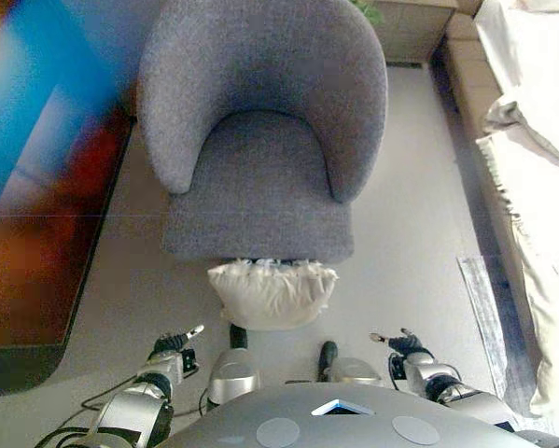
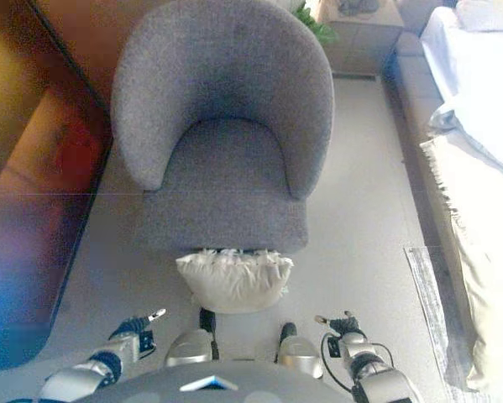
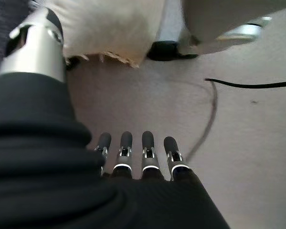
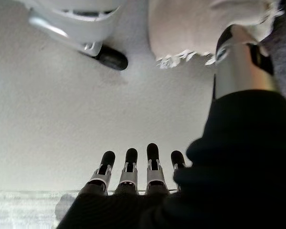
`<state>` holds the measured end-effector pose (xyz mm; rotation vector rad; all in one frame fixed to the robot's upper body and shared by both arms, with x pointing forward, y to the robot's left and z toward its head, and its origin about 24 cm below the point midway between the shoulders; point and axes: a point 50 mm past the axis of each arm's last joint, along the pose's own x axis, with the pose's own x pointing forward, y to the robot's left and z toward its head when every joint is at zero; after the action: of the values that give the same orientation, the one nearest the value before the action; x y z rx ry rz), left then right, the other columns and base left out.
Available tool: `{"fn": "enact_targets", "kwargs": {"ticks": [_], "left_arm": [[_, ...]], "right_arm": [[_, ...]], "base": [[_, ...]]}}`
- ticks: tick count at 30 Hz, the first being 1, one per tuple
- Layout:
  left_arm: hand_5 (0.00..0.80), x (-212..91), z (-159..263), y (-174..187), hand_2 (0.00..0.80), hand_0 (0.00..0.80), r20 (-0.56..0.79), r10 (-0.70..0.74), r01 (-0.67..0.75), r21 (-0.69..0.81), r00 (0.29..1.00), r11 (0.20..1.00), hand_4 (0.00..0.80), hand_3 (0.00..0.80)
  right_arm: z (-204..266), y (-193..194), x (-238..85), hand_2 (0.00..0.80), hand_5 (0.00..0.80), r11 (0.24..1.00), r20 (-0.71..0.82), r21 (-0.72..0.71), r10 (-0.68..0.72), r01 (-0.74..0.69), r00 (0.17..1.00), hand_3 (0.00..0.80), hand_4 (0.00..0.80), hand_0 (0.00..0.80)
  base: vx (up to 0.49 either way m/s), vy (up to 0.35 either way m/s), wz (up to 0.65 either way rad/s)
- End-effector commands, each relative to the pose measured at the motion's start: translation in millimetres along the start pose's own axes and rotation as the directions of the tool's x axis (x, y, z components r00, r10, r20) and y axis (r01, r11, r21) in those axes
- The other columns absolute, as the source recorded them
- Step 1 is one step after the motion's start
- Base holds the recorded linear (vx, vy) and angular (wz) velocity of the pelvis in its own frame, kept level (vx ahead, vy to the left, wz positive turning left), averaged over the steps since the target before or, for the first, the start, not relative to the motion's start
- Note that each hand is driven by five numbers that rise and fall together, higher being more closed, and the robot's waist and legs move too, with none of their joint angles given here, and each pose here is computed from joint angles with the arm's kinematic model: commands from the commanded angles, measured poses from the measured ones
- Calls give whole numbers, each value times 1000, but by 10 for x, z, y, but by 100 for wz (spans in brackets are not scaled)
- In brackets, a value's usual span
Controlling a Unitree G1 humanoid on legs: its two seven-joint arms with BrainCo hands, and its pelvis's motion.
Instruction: Pick up the cushion and take it to the sofa
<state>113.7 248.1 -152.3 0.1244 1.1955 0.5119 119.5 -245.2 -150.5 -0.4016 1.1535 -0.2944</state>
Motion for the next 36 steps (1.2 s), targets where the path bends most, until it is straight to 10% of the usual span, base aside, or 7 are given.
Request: {"fn": "enact_targets", "kwargs": {"ticks": [1, 11, 36], "left_arm": [[0, -31, 515, -99, 0, 0, 218, -8, -2, 42, 976, 999, 0, 0], [0, -79, 1208, 134, 0, 0, 379, 48, -138, 216, 924, 966, 0, 0], [0, -984, 3050, 421, 0, 0, 818, 116, -182, -15, 563, 983, 0, 0]], "right_arm": [[624, -397, 54, 0, 0, 984, 231, 22, -175, 175, 957, 0, 0, 0], [1626, -891, -104, 0, 0, 917, 462, 70, -378, 392, 802, 0, 0, 0], [3235, -1784, -1120, 0, 0, 783, 740, 279, -544, 555, 395, 0, 0, 0]], "base": [[-228, -47, 13], [-106, 187, -8], [-43, 73, 0]]}}
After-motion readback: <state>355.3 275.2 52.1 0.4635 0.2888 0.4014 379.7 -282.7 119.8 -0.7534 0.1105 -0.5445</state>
